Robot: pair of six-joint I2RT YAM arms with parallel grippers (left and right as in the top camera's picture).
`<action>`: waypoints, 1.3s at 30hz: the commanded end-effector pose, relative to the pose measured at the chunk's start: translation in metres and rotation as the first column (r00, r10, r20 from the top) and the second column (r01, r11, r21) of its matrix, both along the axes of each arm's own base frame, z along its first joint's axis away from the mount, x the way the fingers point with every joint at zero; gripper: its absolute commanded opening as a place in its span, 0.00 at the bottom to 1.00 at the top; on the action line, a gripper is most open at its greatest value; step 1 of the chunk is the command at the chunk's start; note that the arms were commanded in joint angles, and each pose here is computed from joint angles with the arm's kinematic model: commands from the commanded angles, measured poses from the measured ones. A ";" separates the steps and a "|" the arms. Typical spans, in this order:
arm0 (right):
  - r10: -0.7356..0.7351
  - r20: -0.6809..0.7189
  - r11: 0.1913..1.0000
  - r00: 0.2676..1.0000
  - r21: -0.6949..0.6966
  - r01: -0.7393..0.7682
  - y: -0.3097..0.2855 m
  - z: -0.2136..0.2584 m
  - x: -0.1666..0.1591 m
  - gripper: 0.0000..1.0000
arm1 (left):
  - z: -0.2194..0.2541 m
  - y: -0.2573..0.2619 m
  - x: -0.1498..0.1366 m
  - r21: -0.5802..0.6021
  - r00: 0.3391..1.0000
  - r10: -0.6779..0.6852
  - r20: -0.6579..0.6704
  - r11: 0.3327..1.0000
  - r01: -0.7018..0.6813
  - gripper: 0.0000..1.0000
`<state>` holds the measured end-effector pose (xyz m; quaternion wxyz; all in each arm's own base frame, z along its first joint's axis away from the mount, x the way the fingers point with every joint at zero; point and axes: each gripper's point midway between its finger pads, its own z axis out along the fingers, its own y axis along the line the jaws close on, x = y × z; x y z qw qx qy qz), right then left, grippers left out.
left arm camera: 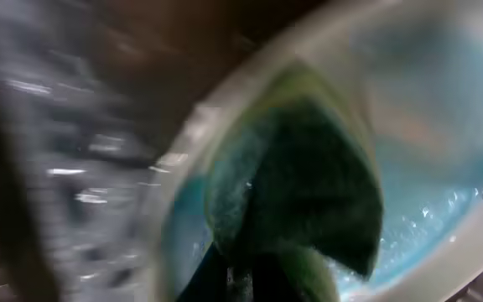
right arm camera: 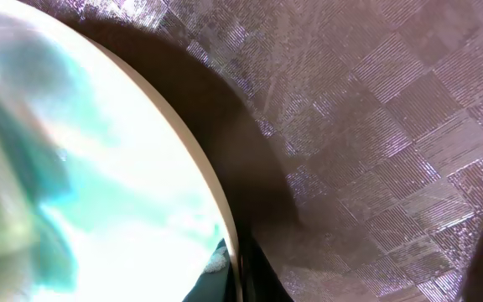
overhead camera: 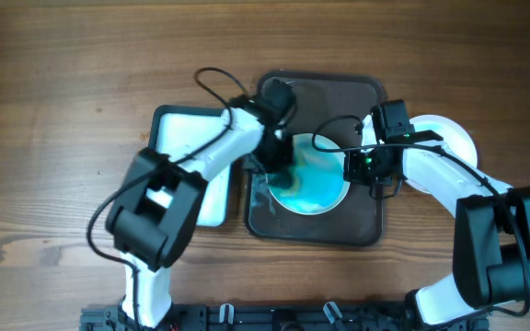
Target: Clean dirty plates on tray and stack at the side
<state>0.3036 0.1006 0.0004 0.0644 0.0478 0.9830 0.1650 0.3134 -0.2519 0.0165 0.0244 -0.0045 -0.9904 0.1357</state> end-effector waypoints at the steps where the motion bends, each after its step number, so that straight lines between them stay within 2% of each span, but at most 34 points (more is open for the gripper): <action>1: -0.013 -0.021 0.999 1.000 -0.050 0.012 -0.010 -0.011 -0.004 0.04 | 0.062 0.008 0.013 -0.161 0.996 0.050 0.069 0.986 -0.039 0.04; 2: -0.013 -0.020 0.999 1.000 -0.050 0.012 -0.010 -0.011 -0.003 0.04 | 0.088 0.002 0.012 -0.256 0.996 0.026 0.089 0.967 -0.002 0.04; 3: -0.013 -0.019 0.999 1.000 -0.050 0.012 -0.010 -0.011 -0.003 0.04 | 0.104 0.006 0.013 -0.290 0.993 0.032 0.113 0.957 0.002 0.04; 5: -0.010 -0.017 0.999 1.000 -0.050 0.009 -0.010 -0.011 -0.003 0.04 | 0.134 0.039 0.022 -0.288 0.979 0.113 0.168 0.956 -0.061 0.04; 6: -0.010 -0.015 0.999 1.000 -0.050 0.009 -0.010 -0.011 -0.002 0.04 | 0.138 0.065 0.027 -0.236 0.967 0.169 0.189 0.964 -0.122 0.04; 8: 0.015 0.013 0.999 1.000 -0.050 -0.014 -0.009 -0.010 0.003 0.04 | 0.124 0.135 0.035 -0.010 0.933 0.276 0.230 0.959 -0.282 0.04; 10: 0.037 0.049 0.998 0.998 -0.050 -0.034 -0.007 -0.008 0.010 0.04 | 0.098 0.191 0.032 0.198 0.902 0.348 0.256 0.894 -0.402 0.04; 13: 0.009 0.005 0.998 1.000 -0.057 -0.009 -0.010 0.000 -0.002 0.04 | 0.049 0.210 0.014 0.259 0.903 0.370 0.218 0.870 -0.419 0.09; 14: 0.012 0.022 0.997 1.000 -0.074 -0.011 -0.013 0.016 -0.002 0.04 | 0.033 0.214 0.002 0.270 0.903 0.388 0.187 0.863 -0.427 0.17; 16: 0.034 0.063 0.997 0.997 -0.076 -0.029 -0.011 0.044 -0.001 0.04 | 0.032 0.212 -0.002 0.248 0.903 0.402 0.152 0.869 -0.429 0.33; 17: 0.072 0.100 0.994 0.992 -0.083 -0.064 -0.007 0.065 0.000 0.04 | 0.037 0.207 -0.003 0.189 0.897 0.423 0.129 0.877 -0.441 0.45; 20: 0.167 0.224 0.982 0.960 -0.130 -0.140 0.017 0.118 0.006 0.04 | 0.068 0.206 0.006 0.011 0.861 0.492 0.126 0.867 -0.497 0.72; 22: 0.264 0.352 0.963 0.898 -0.145 -0.227 0.059 0.147 0.015 0.04 | 0.104 0.220 0.010 -0.087 0.815 0.547 0.192 0.836 -0.541 0.88; 23: 0.293 0.394 0.955 0.871 -0.160 -0.249 0.073 0.152 0.019 0.04 | 0.115 0.227 0.009 -0.104 0.797 0.563 0.219 0.826 -0.554 1.00; 25: 0.338 0.486 0.941 0.806 -0.201 -0.273 0.103 0.162 0.028 0.04 | 0.143 0.240 0.003 -0.149 0.752 0.595 0.285 0.802 -0.578 1.00; 27: 0.386 0.626 0.922 0.678 -0.287 -0.260 0.145 0.176 0.047 0.04 | 0.170 0.244 -0.006 -0.191 0.714 0.604 0.354 0.794 -0.577 1.00; 29: 0.435 0.703 0.898 0.562 -0.386 -0.212 0.169 0.186 0.061 0.04 | 0.182 0.243 -0.014 -0.206 0.703 0.603 0.377 0.795 -0.571 1.00; 30: 0.513 0.719 0.856 0.469 -0.465 -0.225 0.188 0.191 0.064 0.04 | 0.184 0.243 -0.019 -0.205 0.704 0.603 0.374 0.795 -0.572 1.00; 34: 0.655 0.703 0.754 0.276 -0.634 -0.173 0.220 0.207 0.061 0.04 | 0.183 0.243 -0.020 -0.201 0.707 0.603 0.369 0.794 -0.573 1.00; 37: 0.690 0.701 0.722 0.182 -0.685 -0.099 0.232 0.230 0.055 0.04 | 0.183 0.243 -0.020 -0.201 0.707 0.603 0.369 0.794 -0.573 1.00; 39: 0.713 0.686 0.697 0.144 -0.716 -0.042 0.236 0.243 0.051 0.04 | 0.183 0.243 -0.020 -0.201 0.707 0.603 0.369 0.794 -0.573 1.00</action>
